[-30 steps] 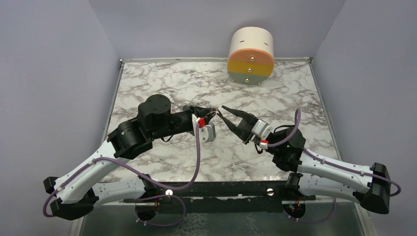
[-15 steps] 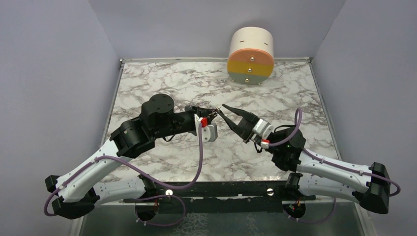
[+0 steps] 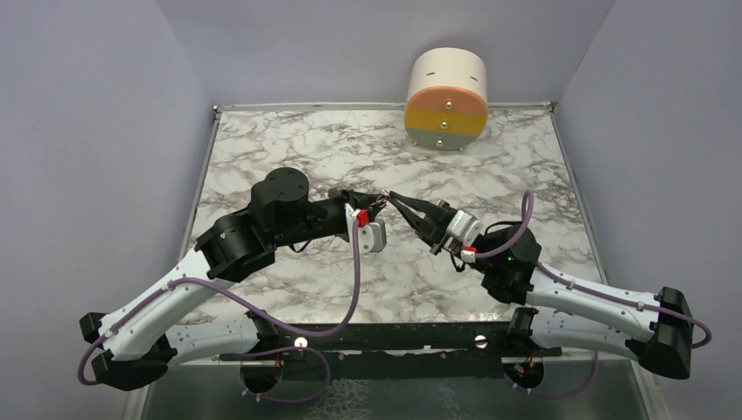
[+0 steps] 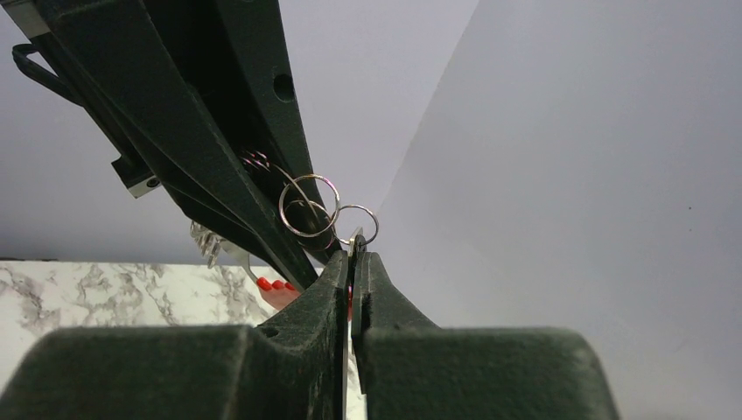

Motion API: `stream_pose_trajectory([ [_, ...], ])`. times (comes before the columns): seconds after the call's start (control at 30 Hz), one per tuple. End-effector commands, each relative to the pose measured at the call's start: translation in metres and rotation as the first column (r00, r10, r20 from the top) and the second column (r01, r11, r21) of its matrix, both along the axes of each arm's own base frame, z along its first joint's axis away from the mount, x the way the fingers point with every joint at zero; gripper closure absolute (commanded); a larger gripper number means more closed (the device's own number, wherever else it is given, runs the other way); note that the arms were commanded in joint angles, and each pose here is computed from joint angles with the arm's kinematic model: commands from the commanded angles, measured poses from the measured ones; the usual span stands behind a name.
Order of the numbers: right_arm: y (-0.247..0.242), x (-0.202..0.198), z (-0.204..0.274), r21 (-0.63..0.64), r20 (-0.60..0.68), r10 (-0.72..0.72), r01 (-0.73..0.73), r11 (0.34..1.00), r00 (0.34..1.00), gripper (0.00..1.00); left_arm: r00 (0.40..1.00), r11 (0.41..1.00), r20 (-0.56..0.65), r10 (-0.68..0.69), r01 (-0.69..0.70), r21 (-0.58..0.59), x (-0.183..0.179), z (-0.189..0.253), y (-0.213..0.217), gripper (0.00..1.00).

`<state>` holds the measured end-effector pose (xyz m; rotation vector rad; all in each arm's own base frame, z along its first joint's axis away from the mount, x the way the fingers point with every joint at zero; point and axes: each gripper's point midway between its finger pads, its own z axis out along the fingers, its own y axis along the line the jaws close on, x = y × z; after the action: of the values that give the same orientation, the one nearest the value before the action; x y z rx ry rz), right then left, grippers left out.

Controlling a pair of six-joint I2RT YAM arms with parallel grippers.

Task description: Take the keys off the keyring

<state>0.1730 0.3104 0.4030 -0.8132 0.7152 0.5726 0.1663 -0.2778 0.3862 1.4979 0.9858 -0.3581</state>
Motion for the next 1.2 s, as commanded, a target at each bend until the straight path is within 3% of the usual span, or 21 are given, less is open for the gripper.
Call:
stream_pose_trajectory([
  [0.0,-0.007,-0.001,0.014,0.014,0.016,-0.015,0.015,1.0,1.0,0.98,1.0,0.999,0.023,-0.01,0.011,-0.037,-0.004,0.01,0.0,1.0],
  [0.4,-0.023,-0.003,0.016,0.001,-0.002,-0.044,0.044,0.999,0.999,0.98,0.999,0.999,0.026,0.031,-0.03,-0.043,0.005,0.011,0.0,1.0],
  [0.8,-0.01,-0.005,-0.001,-0.037,-0.062,0.006,-0.008,0.999,0.998,0.98,0.986,0.981,0.058,0.156,-0.148,-0.13,0.024,0.024,0.008,1.0],
  [1.17,-0.005,-0.005,-0.006,-0.048,-0.079,0.025,-0.028,0.998,0.997,0.98,0.981,0.971,0.07,0.181,-0.167,-0.172,0.027,0.031,0.01,1.0],
])
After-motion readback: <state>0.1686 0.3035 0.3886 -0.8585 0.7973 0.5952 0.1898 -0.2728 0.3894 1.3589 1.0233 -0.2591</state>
